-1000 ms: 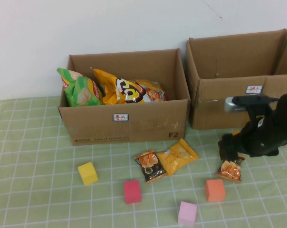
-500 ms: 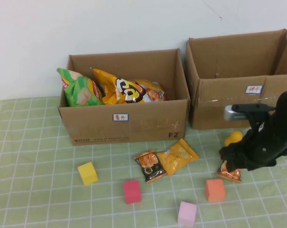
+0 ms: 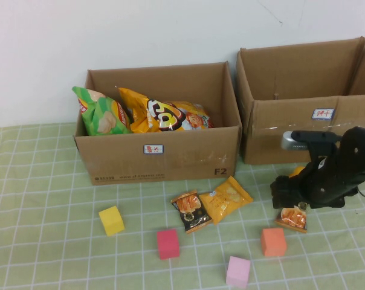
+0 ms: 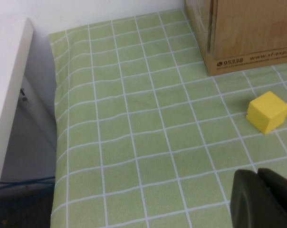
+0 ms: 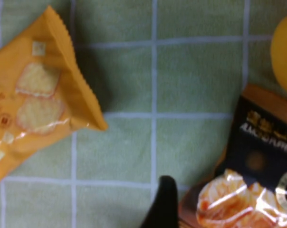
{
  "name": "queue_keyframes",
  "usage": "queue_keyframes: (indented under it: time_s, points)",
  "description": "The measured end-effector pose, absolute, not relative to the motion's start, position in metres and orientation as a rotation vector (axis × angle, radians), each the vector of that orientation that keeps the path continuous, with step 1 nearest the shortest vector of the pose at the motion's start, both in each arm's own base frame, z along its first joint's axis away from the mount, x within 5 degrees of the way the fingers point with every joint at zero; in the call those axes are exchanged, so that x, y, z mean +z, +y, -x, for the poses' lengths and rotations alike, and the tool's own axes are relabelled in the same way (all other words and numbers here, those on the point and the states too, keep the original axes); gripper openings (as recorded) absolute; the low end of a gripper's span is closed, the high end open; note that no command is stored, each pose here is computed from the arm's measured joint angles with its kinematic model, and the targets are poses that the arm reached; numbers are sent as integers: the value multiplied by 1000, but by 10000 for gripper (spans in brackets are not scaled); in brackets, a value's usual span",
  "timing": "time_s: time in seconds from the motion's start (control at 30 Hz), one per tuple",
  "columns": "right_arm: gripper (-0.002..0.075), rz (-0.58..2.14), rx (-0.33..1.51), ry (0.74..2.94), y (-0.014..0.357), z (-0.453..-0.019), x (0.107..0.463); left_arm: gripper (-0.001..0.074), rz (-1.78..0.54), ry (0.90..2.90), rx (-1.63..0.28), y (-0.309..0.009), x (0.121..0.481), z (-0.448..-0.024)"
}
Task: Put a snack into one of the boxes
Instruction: Pick up the biscuit
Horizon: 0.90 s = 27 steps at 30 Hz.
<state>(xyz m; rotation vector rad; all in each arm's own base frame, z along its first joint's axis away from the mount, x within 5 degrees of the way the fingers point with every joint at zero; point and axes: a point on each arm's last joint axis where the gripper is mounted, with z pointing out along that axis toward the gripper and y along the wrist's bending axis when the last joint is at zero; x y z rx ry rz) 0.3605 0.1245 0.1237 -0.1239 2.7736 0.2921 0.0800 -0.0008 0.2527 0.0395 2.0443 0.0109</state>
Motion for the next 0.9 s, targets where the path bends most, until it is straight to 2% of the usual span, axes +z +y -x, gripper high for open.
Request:
queue_keyframes:
  time_s: [0.3, 0.77, 0.9]
  points:
    - [657, 138, 264, 2819, 130, -381, 104, -2, -40, 2044, 11, -1, 253, -80]
    - [650, 355, 97, 2936, 125, -384, 102, -2, -39, 2032, 11, -1, 254, -81]
    - [622, 386, 66, 2953, 123, -383, 101, -2, -39, 2032, 11, -1, 254, -81]
